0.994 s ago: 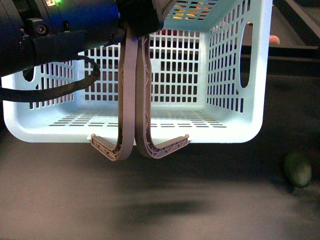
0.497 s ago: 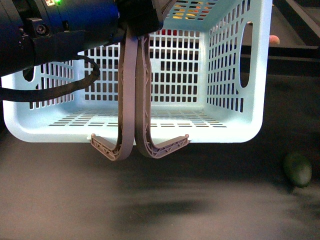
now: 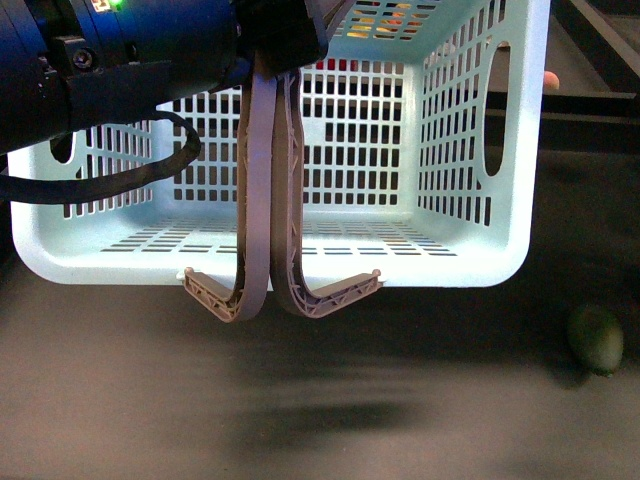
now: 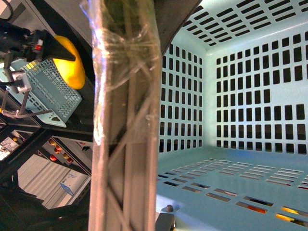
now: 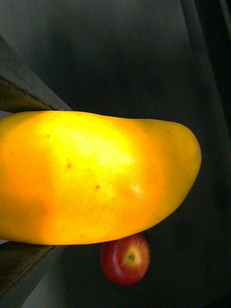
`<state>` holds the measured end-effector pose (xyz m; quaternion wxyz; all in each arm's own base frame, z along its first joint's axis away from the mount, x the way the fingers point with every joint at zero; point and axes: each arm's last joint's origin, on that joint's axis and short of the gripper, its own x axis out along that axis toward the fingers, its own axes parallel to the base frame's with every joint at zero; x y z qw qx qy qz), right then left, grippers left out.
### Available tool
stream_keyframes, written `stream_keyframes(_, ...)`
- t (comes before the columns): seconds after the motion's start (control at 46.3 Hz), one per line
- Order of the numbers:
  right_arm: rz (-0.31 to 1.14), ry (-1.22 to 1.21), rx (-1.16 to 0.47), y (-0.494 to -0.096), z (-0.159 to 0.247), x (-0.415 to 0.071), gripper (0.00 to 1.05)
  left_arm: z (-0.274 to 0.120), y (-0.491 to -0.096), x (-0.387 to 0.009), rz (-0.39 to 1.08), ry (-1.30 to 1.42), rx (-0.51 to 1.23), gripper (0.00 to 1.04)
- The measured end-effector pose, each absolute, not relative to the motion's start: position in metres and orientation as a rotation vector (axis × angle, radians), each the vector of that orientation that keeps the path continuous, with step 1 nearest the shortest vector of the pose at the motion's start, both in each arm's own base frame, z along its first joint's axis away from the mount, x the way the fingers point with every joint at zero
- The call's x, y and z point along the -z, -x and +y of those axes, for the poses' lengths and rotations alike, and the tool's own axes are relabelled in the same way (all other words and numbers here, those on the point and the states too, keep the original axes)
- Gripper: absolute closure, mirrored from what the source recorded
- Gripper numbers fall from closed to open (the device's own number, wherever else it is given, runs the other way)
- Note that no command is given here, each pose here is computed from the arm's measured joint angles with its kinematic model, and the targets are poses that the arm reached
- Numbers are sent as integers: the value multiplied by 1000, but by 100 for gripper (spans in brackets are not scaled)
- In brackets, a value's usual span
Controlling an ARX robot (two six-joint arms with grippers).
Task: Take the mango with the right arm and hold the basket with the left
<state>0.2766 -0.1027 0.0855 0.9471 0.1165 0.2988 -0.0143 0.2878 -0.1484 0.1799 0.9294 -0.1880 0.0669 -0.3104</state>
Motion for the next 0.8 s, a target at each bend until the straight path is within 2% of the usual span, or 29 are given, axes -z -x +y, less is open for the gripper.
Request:
stream_keyframes(0.259, 485, -165, -247, -269, -23, -167, 45, -148, -288, -180, 137, 385, 635, 95)
stream_keyframes(0.519, 426, -123, -451, -271, 54, -202, 45, -148, -288, -180, 137, 385, 635, 95)
stream_keyframes(0.648, 447, -107, -477, -280, 84, -196, 45, -148, -288, -180, 137, 386, 635, 95)
stream_keyframes(0.8, 489, -134, -378, -303, 99, -179, 45, -148, -288, -180, 137, 385, 635, 95)
